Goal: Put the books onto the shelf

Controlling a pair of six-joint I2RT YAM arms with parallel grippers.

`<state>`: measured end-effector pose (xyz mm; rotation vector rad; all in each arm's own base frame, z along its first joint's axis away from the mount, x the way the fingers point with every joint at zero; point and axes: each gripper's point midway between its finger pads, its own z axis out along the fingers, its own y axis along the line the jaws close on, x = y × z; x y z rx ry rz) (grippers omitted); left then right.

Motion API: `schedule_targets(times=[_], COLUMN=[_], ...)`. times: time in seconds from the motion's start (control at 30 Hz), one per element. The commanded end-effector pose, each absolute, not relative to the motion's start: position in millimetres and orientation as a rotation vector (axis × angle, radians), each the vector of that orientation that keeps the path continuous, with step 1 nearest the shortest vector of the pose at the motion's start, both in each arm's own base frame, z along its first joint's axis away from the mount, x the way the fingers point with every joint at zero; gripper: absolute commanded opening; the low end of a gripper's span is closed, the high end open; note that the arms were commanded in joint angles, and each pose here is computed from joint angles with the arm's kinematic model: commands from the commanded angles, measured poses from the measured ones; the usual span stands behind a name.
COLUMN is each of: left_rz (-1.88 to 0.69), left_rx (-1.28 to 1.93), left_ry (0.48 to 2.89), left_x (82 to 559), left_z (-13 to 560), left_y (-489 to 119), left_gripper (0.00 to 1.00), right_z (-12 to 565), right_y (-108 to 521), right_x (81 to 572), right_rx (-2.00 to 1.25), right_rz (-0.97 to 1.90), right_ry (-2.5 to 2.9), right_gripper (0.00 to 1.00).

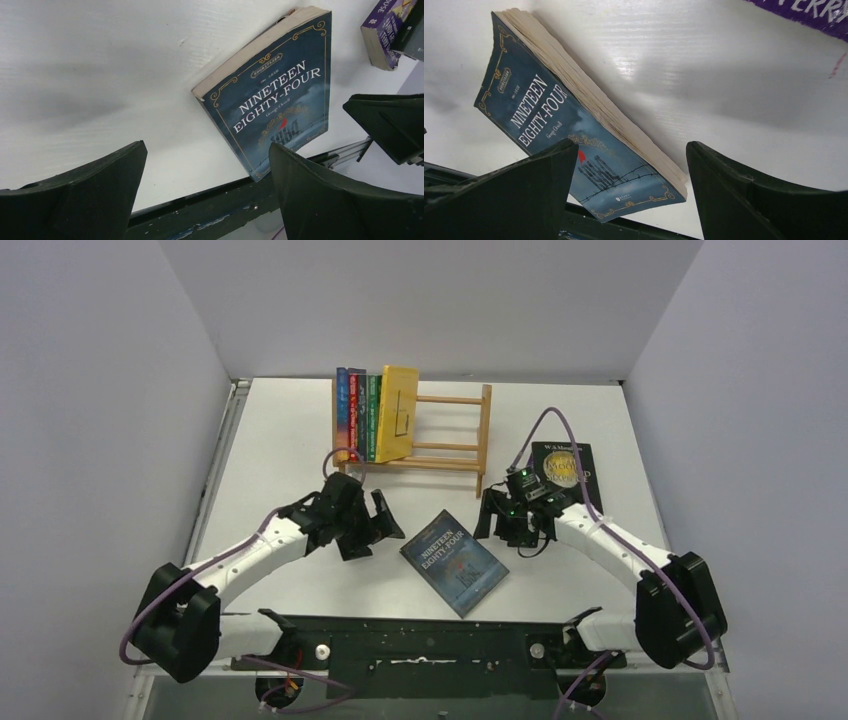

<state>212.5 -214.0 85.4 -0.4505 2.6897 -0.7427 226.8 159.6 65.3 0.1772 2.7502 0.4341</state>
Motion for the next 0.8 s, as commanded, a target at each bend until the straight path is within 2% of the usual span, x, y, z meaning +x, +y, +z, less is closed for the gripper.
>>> schedule_targets(times=[0.0,0.33,0.63,0.77], left_rz=[-0.934,-0.947,-0.922,-0.952], left_rx=[-0.492,-0.651,-0.724,-0.741], left_ry=[2.593,2.668,2.697,2.690], left_x=[230,211,208,213], left_z=[96,57,34,32], left_y=[-241,-256,-272,-280], left_gripper=[0.91,0.83,0.67,0.58], right_z=[64,40,54,66], right_y=[170,193,223,232], right_x=[234,215,202,204], right_rx=[0.183,0.162,0.137,0.076], right_rz=[0.481,0.605,0.867,0.949], right_ry=[2.694,2.755,2.724,2.676], right_gripper=[0.81,0.70,0.45,0.40])
